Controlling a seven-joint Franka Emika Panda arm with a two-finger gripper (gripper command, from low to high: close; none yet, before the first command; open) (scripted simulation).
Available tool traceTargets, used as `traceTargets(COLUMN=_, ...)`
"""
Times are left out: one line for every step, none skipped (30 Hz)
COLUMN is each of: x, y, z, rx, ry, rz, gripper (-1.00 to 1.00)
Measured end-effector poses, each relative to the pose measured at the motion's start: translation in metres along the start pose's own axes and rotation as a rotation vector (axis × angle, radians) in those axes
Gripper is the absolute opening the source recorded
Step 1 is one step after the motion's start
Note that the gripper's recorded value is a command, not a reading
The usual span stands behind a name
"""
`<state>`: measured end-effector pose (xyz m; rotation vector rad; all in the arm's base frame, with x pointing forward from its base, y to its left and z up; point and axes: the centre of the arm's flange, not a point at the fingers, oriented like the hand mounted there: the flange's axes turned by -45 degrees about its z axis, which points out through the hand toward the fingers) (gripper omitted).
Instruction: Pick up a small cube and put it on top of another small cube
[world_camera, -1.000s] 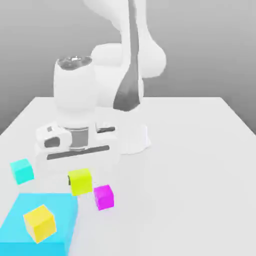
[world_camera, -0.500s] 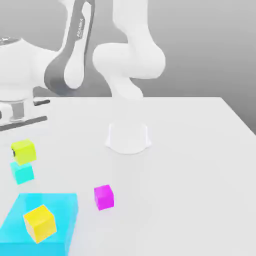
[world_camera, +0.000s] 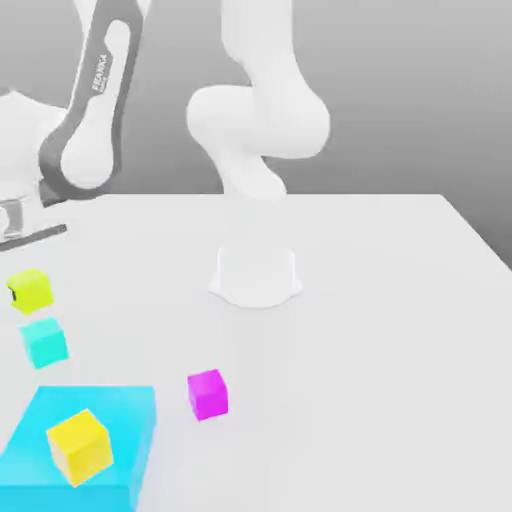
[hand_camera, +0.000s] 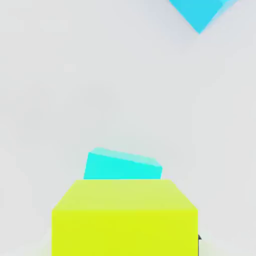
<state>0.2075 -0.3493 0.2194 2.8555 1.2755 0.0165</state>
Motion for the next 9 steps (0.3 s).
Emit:
traceTargets(x=0.0, y=0.0, z=0.004, rx=0.001, ry=0.0, rz=0.0, gripper=-1.0)
traceTargets(x=0.0, y=0.0, z=0.008, rx=0.002, ry=0.0, rz=-0.001, gripper=-1.0)
traceTargets(x=0.0, y=-0.001, z=0.013, rx=0.003, ry=0.0, rz=0.0, gripper=-1.0)
traceTargets(x=0.0, y=-0.001, z=0.017, rx=0.005, ry=0.0, rz=0.0, gripper=-1.0)
traceTargets(x=0.0, y=-0.002, z=0.022, rx=0.007, ry=0.0, rz=0.0, gripper=-1.0)
traceTargets(x=0.0, y=-0.003, z=0.027, rx=0.01, ry=-0.001, rz=-0.001, gripper=-1.0)
traceTargets(x=0.0, y=-0.004, z=0.032, rx=0.013, ry=-0.001, rz=-0.001, gripper=-1.0)
traceTargets(x=0.001, y=-0.004, z=0.036, rx=0.016, ry=-0.002, rz=-0.002, gripper=1.0)
traceTargets(x=0.001, y=-0.004, z=0.036, rx=0.016, ry=-0.002, rz=-0.002, gripper=1.0)
